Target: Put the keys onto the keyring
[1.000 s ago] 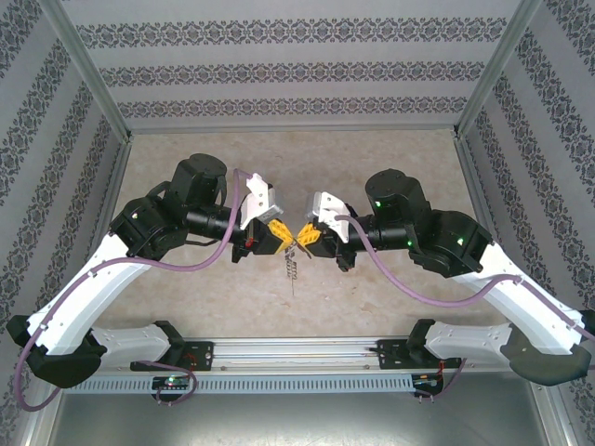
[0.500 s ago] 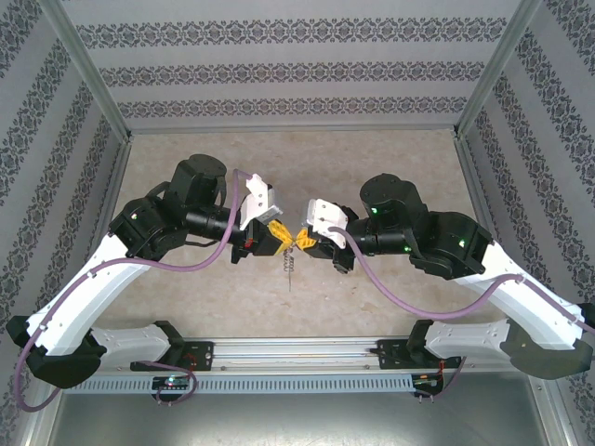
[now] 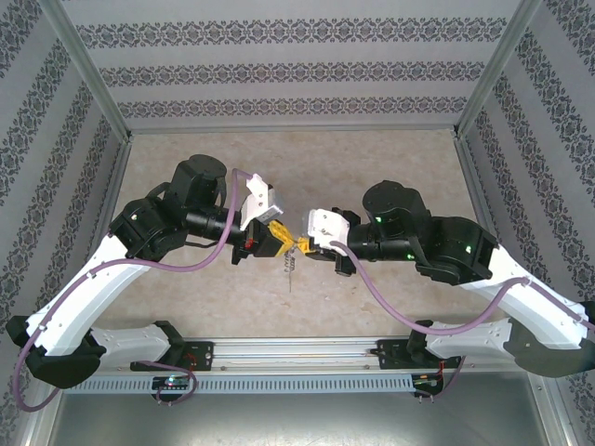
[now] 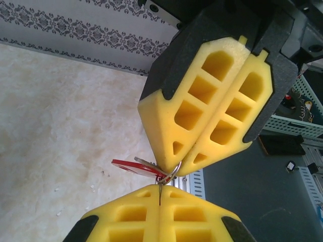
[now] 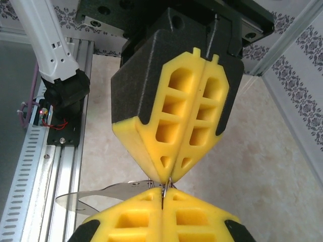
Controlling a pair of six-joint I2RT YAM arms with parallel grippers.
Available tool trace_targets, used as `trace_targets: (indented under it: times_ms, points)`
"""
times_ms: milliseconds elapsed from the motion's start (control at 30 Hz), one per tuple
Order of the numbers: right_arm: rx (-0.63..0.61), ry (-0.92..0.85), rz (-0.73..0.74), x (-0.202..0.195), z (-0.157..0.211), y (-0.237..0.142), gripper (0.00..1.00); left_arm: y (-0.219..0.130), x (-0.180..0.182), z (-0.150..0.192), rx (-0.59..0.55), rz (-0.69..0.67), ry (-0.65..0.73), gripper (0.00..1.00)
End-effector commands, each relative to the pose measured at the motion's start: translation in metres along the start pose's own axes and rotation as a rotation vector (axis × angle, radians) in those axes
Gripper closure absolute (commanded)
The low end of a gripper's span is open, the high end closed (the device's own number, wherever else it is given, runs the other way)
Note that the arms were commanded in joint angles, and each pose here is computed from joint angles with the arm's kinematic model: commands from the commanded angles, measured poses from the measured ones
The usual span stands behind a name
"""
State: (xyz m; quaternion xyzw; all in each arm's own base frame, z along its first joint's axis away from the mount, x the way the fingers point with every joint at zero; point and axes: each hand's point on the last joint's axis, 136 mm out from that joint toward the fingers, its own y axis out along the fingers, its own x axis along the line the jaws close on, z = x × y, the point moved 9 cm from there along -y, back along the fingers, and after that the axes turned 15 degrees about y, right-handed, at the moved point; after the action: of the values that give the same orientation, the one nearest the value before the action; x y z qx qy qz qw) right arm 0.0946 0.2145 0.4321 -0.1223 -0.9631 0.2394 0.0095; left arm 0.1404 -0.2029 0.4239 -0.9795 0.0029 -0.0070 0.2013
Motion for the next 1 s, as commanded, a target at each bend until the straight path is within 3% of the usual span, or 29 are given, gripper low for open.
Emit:
trace_targets:
  times_ms: [0,433,967]
  points:
    - [-0.01,-0.07,-0.103,0.015,0.004,0.002,1.0,-0.001,0.007,-0.021,-0.103,-0.052,0.084,1.0]
    - [0.006,-0.106,-0.091,0.019,0.006,0.006,1.0,0.0,0.008,-0.024,-0.118,-0.048,0.075,1.0]
    - [-0.093,0.028,-0.006,0.012,0.008,-0.017,1.0,-0.005,0.002,-0.018,-0.105,-0.067,0.132,1.0]
